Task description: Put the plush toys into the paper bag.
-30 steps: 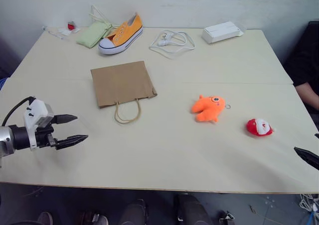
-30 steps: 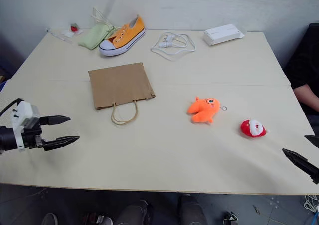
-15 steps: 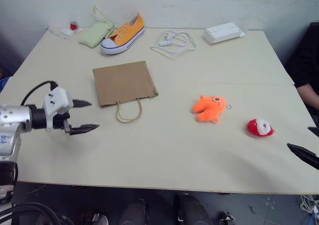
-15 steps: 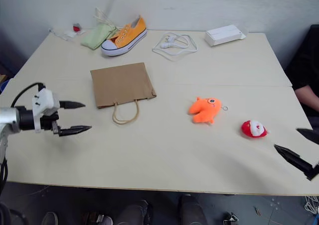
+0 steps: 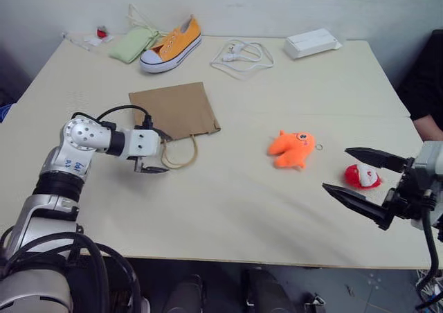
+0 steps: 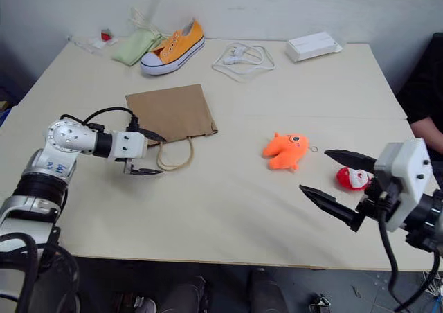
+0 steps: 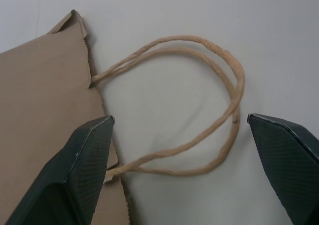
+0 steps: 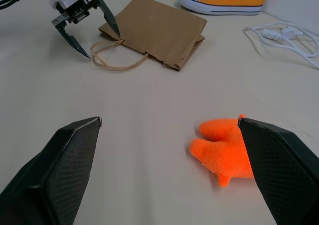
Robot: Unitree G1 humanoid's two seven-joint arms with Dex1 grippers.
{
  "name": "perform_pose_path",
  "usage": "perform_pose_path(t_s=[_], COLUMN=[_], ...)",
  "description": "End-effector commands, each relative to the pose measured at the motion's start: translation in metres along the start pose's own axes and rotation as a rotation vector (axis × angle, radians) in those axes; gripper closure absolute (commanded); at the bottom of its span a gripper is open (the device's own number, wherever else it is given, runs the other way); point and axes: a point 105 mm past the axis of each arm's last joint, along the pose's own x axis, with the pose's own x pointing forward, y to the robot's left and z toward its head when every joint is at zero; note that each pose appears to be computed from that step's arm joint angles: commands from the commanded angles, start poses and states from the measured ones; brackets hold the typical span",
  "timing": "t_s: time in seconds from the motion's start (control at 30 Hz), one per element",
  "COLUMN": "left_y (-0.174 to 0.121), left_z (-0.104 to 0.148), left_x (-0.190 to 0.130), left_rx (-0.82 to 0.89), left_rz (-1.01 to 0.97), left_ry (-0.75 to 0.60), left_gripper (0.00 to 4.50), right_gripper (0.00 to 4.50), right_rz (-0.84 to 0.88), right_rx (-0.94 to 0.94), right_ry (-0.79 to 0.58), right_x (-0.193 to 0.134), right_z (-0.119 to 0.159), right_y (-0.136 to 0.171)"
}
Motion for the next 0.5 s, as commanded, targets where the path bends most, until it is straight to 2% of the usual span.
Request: perform_pose_path(t_s=[0.03, 0.4, 0.5], left_y=[0.01, 0.006, 0.008], left_z=[0.004, 0.001, 0.007], left_x=[-0.005, 0.002, 0.006], left_rx=[0.032, 0.001, -0.031], left_rz=[0.028, -0.008, -0.011], left_ry=[-0.005, -0.006, -0.046], left_gripper=[0.87, 4.48, 4.48], right_gripper=[0.0, 0.0, 0.0], right_rz=[-0.003, 0.023, 0.028], right_rx=[-0.022, -0.028, -0.032], right_ry=[0.002, 0.015, 0.01], right_x=[0.002, 0.004, 0.004], right_z=[0.004, 0.002, 0.003], right_y=[0.004, 0.012, 0.012])
